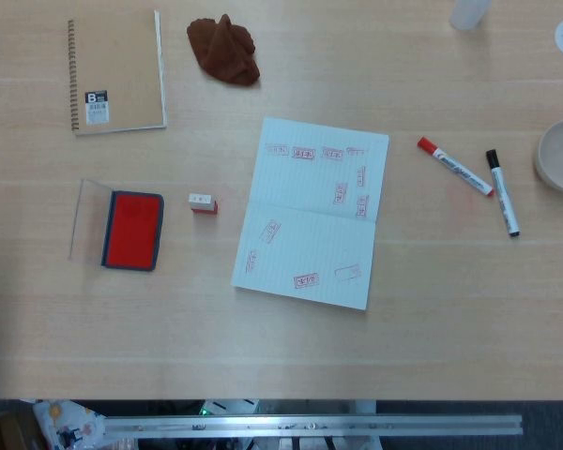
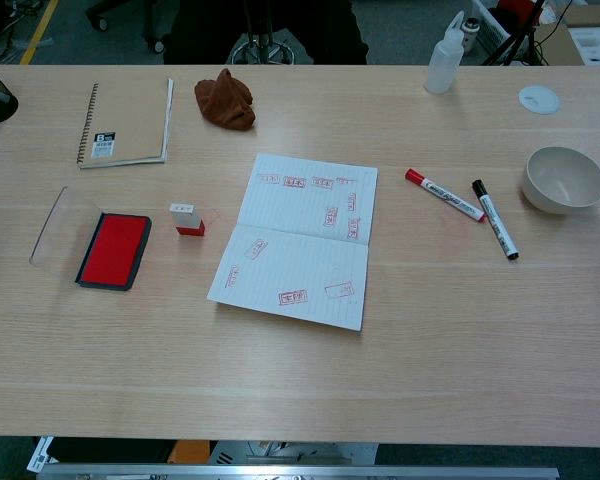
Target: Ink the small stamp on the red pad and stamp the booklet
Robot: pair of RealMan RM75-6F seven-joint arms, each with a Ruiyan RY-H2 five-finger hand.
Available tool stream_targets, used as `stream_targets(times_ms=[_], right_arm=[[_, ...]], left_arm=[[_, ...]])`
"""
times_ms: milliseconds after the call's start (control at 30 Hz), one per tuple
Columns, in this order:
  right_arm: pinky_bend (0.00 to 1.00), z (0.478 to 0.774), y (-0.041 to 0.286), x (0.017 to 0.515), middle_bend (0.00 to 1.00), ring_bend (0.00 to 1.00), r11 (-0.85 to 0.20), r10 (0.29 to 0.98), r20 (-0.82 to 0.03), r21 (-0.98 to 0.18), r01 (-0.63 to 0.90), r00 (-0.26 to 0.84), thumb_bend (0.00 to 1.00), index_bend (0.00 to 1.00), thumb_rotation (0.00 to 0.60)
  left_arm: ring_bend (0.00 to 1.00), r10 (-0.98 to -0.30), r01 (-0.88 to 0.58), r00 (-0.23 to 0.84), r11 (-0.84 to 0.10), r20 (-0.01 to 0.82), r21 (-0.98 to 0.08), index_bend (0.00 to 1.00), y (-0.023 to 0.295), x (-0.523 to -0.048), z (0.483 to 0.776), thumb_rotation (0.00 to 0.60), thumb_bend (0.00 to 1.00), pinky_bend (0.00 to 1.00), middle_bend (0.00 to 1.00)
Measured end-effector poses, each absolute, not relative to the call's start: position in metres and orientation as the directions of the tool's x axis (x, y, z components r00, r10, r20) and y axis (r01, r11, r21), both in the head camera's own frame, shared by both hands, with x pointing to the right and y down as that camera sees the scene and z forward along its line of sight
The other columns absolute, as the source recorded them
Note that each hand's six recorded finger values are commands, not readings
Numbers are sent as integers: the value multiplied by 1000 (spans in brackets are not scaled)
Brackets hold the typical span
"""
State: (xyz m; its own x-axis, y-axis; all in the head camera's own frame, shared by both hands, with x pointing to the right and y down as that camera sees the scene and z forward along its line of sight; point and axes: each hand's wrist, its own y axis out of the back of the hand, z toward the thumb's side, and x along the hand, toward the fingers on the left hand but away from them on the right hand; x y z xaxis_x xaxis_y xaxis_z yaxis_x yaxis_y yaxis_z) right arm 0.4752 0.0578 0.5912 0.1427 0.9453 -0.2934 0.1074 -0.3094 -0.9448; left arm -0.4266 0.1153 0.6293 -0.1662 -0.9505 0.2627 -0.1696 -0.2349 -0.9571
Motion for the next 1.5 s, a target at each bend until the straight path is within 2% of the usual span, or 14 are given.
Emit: stream_targets(times_ms=[433,533,633,700,767,867,967,1067,1300,1500], right_arm=[[356,593,52,472,397,285,-313,943,-295,-943,111,153,155,339,600],[356,594,50,472,397,285,-316,942,-298,-942,111,154,155,339,600],[357,595,48,471,397,285,-320,941,-302,-941,109,155,155,339,600],[356,596,47,471,397,285,-323,940,-305,-940,107,156,155,339,600],[356,597,46,471,397,285,-325,939,-308,-940,106,156,155,339,600],[356,597,45,472,397,285,-329,938,-311,-939,104,152,155,339,600],[357,599,45,475,397,285,-332,937,-316,-938,102,146,155,339,600],[357,600,45,477,397,285,-335,937,-320,-937,100,140,155,339,600],[356,601,44,481,397,285,-340,935,-326,-935,97,136,155,339,600],[357,602,44,484,397,285,-342,936,-328,-935,99,130,155,339,600]], left_arm=[[466,-969,-207,-99,-201,225,-957,283,103,-413,619,600,316,598,482],[481,-977,-232,-25,-200,211,-952,286,91,-394,614,600,316,622,506],[503,-976,-260,71,-219,207,-941,287,77,-367,611,600,316,720,544],[533,-971,-261,128,-231,204,-937,287,68,-350,609,600,316,805,570],[605,-963,-256,175,-243,202,-935,287,60,-333,609,600,316,904,613],[773,-948,-246,237,-271,213,-931,287,50,-310,613,600,316,997,744],[877,-928,-218,288,-303,236,-928,287,41,-288,620,600,316,1000,853],[927,-910,-172,317,-333,268,-927,287,32,-270,630,600,316,1000,912],[982,-870,-42,357,-379,340,-924,288,16,-231,652,600,316,1000,973],[1000,-842,14,352,-433,410,-901,310,5,-202,676,600,316,1000,1000]])
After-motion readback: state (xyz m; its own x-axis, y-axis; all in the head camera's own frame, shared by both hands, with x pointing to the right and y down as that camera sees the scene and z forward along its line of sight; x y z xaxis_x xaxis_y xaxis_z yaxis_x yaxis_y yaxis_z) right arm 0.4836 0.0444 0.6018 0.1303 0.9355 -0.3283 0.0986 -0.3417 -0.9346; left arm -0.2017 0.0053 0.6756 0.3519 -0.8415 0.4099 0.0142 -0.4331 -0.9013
